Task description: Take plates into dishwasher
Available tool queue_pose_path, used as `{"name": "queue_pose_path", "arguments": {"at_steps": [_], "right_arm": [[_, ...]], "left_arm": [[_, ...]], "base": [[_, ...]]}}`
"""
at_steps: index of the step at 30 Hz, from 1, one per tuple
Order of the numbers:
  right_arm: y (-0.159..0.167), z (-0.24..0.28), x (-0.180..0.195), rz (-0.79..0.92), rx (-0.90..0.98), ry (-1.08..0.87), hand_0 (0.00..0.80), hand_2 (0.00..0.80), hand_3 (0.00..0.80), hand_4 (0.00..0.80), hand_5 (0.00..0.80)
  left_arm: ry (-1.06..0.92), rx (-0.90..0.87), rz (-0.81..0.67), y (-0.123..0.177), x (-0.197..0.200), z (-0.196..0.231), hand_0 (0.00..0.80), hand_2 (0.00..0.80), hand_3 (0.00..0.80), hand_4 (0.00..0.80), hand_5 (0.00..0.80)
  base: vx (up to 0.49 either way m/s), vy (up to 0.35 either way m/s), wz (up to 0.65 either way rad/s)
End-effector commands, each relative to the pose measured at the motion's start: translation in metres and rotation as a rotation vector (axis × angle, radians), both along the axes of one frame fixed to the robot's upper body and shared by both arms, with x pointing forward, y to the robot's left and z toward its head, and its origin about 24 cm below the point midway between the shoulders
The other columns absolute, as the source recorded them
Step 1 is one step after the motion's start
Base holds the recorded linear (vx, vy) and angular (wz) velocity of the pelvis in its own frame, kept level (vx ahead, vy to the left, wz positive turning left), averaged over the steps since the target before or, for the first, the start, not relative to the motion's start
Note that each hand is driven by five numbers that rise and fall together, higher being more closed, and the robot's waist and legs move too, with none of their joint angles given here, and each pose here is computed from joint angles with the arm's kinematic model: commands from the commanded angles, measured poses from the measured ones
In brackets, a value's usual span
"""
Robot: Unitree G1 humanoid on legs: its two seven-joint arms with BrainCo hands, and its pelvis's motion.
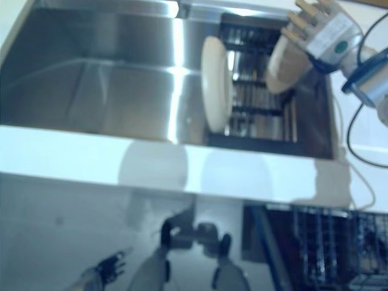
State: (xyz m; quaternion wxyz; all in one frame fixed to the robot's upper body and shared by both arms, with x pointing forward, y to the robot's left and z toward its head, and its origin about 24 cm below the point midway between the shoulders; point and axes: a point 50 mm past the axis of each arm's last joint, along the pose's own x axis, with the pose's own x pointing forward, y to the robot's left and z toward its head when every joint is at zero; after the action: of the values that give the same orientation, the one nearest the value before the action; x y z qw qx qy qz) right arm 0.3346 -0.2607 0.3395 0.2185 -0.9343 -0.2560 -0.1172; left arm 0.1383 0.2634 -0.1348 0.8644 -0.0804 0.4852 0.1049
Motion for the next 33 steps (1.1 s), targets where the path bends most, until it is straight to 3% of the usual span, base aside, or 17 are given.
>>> {"name": "queue_pose_path", "arguments": {"at_steps": [1,15,16,17,18,19,33], "right_arm": [[0.008,0.032,-0.006,-0.005,-0.041,-0.094,0.0,0.0,0.0,0.0,0.0],[-0.002,0.029,-0.003,-0.117,-0.035,-0.052,0.0,0.0,0.0,0.0,0.0],[-0.003,0.028,-0.002,-0.131,-0.034,-0.048,0.147,0.147,0.147,0.147,0.147],[-0.005,0.028,-0.002,-0.142,-0.033,-0.046,0.411,0.411,0.411,0.411,0.411],[-0.006,0.028,-0.002,-0.15,-0.035,-0.045,0.58,0.58,0.58,0.58,0.58],[-0.007,0.027,-0.001,-0.156,-0.034,-0.043,0.8,0.8,0.8,0.8,0.8],[-0.009,0.031,0.0,-0.22,-0.026,-0.05,0.8,0.8,0.8,0.8,0.8]], "left_arm": [[-0.014,-0.025,0.021,-0.002,-0.001,-0.001,0.0,0.0,0.0,0.0,0.0],[-0.054,-0.044,0.044,-0.001,0.005,0.002,0.0,0.0,0.0,0.0,0.0],[-0.057,-0.046,0.047,-0.001,0.005,0.003,0.0,0.0,0.0,0.0,0.0],[-0.059,-0.047,0.047,0.0,0.005,0.003,0.0,0.0,0.0,0.0,0.0],[-0.06,-0.047,0.047,0.0,0.005,0.003,0.0,0.0,0.0,0.0,0.0],[-0.062,-0.048,0.048,0.0,0.005,0.003,0.0,0.0,0.0,0.0,0.0],[-0.067,-0.056,0.056,-0.002,0.005,0.003,0.0,0.0,0.0,0.0,0.0]], "base": [[0.0,0.0,0.0],[0.0,0.0,0.0],[0.0,0.0,0.0],[0.0,0.0,0.0],[0.0,0.0,0.0],[0.0,0.0,0.0],[0.0,0.0,0.0]]}}
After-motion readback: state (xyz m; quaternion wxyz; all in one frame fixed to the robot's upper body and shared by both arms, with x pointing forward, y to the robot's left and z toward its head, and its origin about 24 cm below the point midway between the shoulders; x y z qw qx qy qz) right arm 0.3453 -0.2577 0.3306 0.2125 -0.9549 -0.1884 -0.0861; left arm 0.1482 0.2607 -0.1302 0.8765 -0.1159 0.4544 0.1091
